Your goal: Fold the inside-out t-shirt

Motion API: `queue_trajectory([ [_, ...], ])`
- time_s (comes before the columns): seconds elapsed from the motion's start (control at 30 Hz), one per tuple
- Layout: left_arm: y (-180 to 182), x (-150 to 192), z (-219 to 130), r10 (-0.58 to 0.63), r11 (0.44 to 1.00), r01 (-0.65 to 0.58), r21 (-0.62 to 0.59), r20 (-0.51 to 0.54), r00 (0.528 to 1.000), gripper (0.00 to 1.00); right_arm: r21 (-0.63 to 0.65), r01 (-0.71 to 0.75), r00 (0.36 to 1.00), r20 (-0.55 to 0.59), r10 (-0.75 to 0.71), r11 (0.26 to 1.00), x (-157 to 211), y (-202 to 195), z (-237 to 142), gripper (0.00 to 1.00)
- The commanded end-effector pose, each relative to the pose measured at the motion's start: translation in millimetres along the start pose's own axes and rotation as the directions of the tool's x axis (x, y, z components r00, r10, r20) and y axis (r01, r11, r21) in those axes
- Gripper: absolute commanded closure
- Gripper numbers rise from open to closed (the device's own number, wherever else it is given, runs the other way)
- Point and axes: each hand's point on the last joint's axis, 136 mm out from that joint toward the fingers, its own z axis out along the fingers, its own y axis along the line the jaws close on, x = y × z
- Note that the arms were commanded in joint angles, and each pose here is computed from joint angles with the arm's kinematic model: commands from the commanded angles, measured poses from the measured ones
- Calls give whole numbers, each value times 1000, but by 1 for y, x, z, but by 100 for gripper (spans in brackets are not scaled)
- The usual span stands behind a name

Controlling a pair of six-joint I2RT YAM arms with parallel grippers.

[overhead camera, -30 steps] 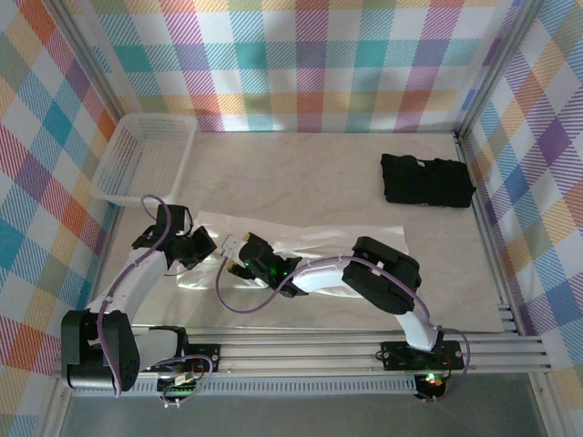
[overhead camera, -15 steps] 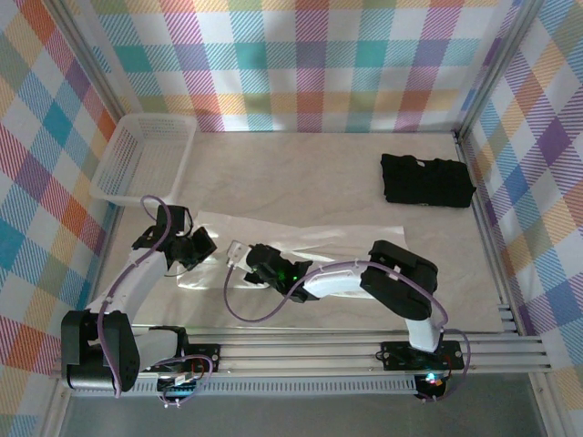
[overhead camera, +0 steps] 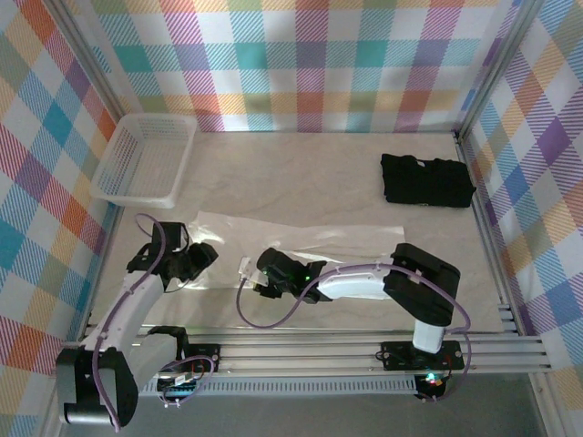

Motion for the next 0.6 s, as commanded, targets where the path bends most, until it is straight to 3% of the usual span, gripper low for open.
queue_trajectory([
  [0.0,1,-21,-14,4,999,-1,-34,102,995,52,-82,-21,999,29,23,996,-10,10,-21,52],
  [0.2,-39,-32,-11,39,992,-53,111,126,991,50,-172,-236,955,142,261,956,-32,-9,-26,54],
  [0.33,-29,-51,-7,61,998,-62,1,184,981,50,-223,-404,894,108,434,887,-34,-23,-2,64],
  [0.57,-11,-90,-5,72,992,-31,-123,343,937,30,-226,-516,855,-81,512,826,8,-8,46,76],
])
